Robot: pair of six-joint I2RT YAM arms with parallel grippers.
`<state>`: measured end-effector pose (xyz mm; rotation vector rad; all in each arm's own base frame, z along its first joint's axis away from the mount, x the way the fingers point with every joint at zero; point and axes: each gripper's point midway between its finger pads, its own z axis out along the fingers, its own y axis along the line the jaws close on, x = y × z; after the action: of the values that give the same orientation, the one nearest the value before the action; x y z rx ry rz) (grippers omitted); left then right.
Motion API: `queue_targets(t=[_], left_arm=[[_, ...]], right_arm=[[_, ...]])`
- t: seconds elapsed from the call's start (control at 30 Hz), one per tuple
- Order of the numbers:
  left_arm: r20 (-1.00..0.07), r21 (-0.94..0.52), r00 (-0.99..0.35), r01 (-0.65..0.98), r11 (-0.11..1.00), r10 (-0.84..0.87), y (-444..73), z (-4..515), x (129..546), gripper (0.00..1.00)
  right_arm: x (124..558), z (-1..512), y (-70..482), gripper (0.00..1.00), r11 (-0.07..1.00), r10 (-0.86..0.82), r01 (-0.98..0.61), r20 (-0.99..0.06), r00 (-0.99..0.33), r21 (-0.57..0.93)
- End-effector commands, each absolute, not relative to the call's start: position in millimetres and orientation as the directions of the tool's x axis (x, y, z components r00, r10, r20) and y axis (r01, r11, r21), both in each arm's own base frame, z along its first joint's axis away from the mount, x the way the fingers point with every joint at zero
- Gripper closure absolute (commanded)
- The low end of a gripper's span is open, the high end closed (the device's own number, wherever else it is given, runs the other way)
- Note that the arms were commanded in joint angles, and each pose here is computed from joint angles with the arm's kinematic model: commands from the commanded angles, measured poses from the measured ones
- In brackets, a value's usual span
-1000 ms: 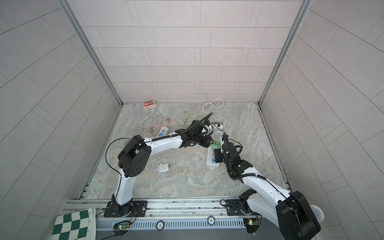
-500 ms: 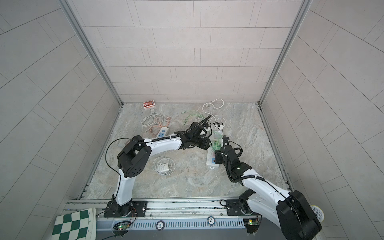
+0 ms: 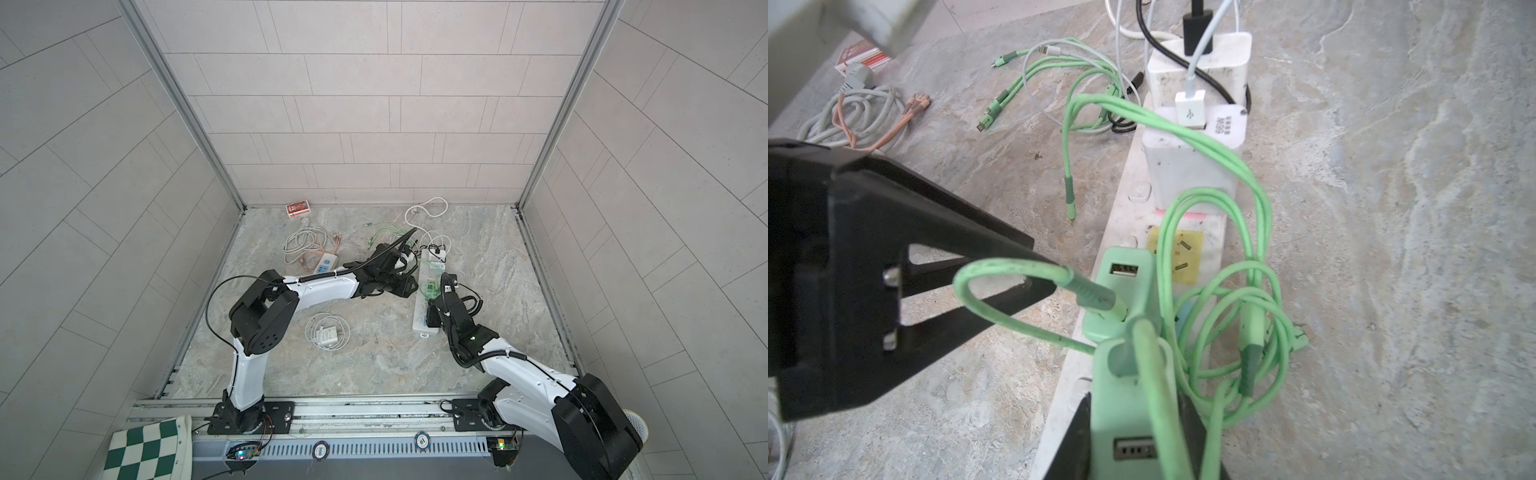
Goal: Insert the plug
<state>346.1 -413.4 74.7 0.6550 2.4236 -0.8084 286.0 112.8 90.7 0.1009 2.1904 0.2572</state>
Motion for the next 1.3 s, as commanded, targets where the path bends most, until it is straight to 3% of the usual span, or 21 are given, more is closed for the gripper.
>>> queue_targets(t=[0.0, 0.57, 1.27], left_arm=[[-0.603, -0.420, -0.753, 0.580, 0.698, 0.263, -410, 89, 344, 0.49], [-0.483, -0.517, -0.831, 0.524, 0.677, 0.275, -401, 54, 308, 0.51], [-0.446, -0.580, -0.819, 0.572, 0.579, 0.362, -448, 33, 249, 0.54]], right_arm=[[294, 98, 108, 1.00, 0.972, 0.208, 0.020, -0.815, -0.542, 0.235], [292, 103, 114, 1.00, 0.970, 0.212, 0.014, -0.817, -0.537, 0.242], [270, 103, 94, 1.00, 0.980, 0.179, 0.027, -0.819, -0.545, 0.197]])
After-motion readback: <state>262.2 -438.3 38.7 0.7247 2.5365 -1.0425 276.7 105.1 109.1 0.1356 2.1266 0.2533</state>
